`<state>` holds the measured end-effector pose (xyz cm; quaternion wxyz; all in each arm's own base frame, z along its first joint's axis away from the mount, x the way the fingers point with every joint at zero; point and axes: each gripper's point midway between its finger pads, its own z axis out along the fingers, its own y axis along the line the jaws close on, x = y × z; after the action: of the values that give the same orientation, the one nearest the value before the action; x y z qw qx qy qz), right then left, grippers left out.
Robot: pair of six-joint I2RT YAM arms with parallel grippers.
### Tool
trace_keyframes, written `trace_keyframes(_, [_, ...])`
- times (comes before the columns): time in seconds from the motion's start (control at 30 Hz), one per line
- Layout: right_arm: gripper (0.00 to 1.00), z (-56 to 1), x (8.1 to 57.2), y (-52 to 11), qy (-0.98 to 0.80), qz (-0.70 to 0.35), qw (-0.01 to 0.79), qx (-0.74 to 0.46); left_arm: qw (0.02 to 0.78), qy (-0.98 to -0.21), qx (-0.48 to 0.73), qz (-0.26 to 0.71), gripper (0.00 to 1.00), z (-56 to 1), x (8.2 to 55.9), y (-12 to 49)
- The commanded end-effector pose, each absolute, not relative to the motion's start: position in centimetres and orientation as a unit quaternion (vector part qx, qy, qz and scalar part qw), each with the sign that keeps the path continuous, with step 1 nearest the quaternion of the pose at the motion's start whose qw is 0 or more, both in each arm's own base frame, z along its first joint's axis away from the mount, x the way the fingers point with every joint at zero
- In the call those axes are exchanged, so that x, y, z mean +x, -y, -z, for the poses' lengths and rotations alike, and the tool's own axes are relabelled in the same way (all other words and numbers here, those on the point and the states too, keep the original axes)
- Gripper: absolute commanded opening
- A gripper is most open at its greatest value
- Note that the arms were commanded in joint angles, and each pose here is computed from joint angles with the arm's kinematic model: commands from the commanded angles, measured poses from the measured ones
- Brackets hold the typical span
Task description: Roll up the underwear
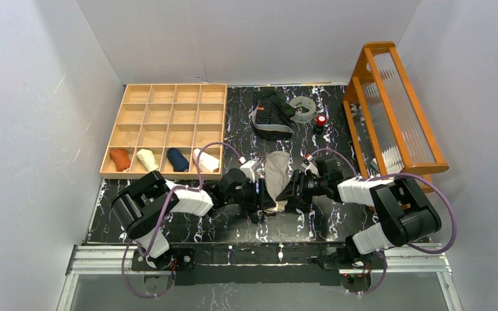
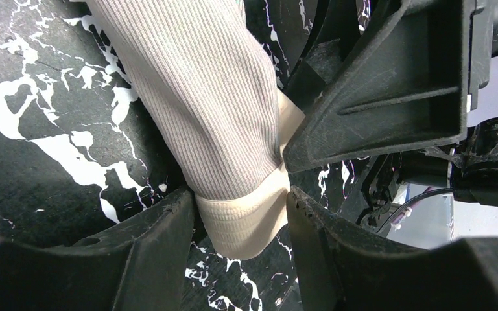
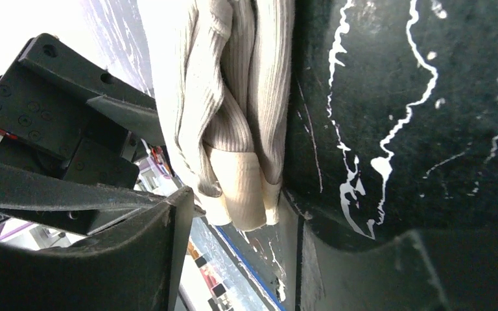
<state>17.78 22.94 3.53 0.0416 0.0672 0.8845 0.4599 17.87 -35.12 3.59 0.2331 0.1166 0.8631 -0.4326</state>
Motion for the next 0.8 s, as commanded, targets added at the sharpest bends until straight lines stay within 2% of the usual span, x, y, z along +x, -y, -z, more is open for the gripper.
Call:
trace_keyframes(0.0, [0.58, -1.7, 17.9, -21.4, -0.909, -0.401, 0.056, 0.095, 0.239, -0.868, 0.108, 0.422, 0.52, -3.7, 17.7, 34.8])
trace_keyframes(0.1, [0.55, -2.1, 18.3, -20.9, -0.914, -0.387, 0.076, 0.093, 0.261, -0.873, 0.091, 0.403, 0.52, -3.9, 18.0, 33.3])
trace_keyframes(0.2, [0.64, -3.0, 18.8, -20.5, -0.919, -0.373, 0.097, 0.082, 0.274, -0.878, 0.098, 0.379, 0.54, -4.3, 18.2, 32.2])
trace_keyframes(0.27, [0.65, -3.8, 19.2, -20.5, -0.918, -0.375, 0.112, 0.064, 0.279, -0.880, 0.108, 0.370, 0.56, -4.7, 18.1, 31.8])
trace_keyframes(0.53, [0.42, -4.7, 19.3, -22.3, -0.899, -0.426, 0.097, 0.023, 0.269, -0.861, 0.168, 0.397, 0.56, -6.8, 17.2, 33.2])
trace_keyframes(0.6, [0.41, -5.1, 19.3, -22.5, -0.895, -0.435, 0.100, 0.019, 0.272, -0.859, 0.193, 0.389, 0.56, -7.2, 17.1, 33.4])
trace_keyframes(0.7, [0.46, -5.9, 19.5, -23.0, -0.887, -0.450, 0.098, 0.014, 0.283, -0.853, 0.231, 0.373, 0.57, -8.4, 17.3, 33.9])
trace_keyframes(0.77, [0.44, -6.3, 19.6, -23.2, -0.884, -0.456, 0.099, 0.013, 0.291, -0.851, 0.253, 0.357, 0.59, -8.9, 17.5, 34.1])
